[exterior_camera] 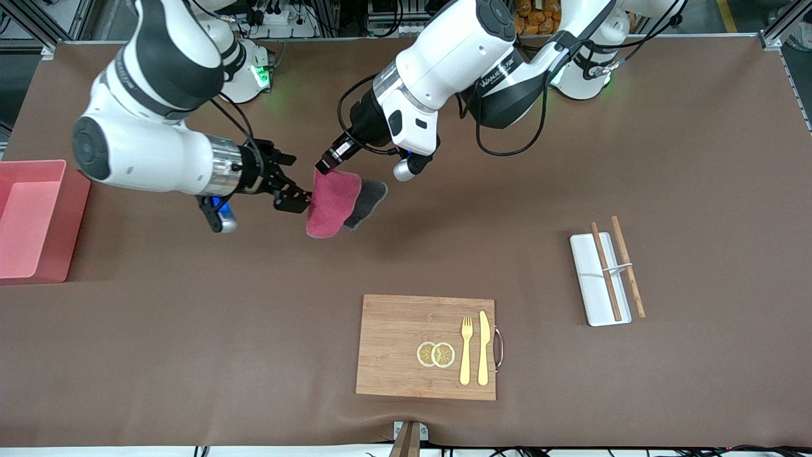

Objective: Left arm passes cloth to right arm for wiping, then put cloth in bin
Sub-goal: 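Grasp the pink cloth with the right gripper beside the left gripper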

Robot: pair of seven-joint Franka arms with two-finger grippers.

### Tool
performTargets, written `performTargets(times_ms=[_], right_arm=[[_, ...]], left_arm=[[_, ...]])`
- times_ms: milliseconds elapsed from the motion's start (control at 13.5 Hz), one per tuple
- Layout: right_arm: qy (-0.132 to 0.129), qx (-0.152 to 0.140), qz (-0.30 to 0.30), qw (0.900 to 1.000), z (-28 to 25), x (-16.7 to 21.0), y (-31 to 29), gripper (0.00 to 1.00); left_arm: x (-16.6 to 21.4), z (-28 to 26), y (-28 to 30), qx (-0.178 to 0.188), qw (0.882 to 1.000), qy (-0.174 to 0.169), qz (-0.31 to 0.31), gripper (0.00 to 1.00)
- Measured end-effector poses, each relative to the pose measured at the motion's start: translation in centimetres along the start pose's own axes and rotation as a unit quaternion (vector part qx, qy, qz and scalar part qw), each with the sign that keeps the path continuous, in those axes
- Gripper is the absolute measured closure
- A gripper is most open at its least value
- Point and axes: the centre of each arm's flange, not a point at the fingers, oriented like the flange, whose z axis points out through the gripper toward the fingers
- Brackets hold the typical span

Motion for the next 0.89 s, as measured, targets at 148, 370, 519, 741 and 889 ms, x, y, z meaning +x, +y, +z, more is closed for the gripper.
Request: performTargets(times_ms=[148, 370, 519, 741, 889], right_arm=[[-0.006, 0.027, 0.012, 1.000, -2.6, 1.5, 0.2, 0.00], [-0.045, 0.064, 0.017, 0.997, -4.5, 1.4, -0.2, 0.00], [-0.044, 0.077, 0.001, 0.996, -3.1, -1.0, -1.3, 0.00], [-0.043, 0.065, -0.017, 0.997, 0.3, -4.3, -2.4, 0.00], [-0.045, 0.056, -0.015, 0.997, 1.6, -4.1, -2.6, 0.06]], left_arm=[[0.0, 0.0, 0.0, 0.000, 1.000, 0.000, 0.000, 0.96], [0.0, 0.0, 0.0, -0.001, 1.000, 0.000, 0.000, 0.96], [-0.1, 0.0, 0.0, -0.001, 1.000, 0.000, 0.000, 0.96], [0.0, 0.0, 0.0, 0.000, 1.000, 0.000, 0.000, 0.96], [0.0, 0.0, 0.0, 0.000, 1.000, 0.000, 0.000, 0.96]])
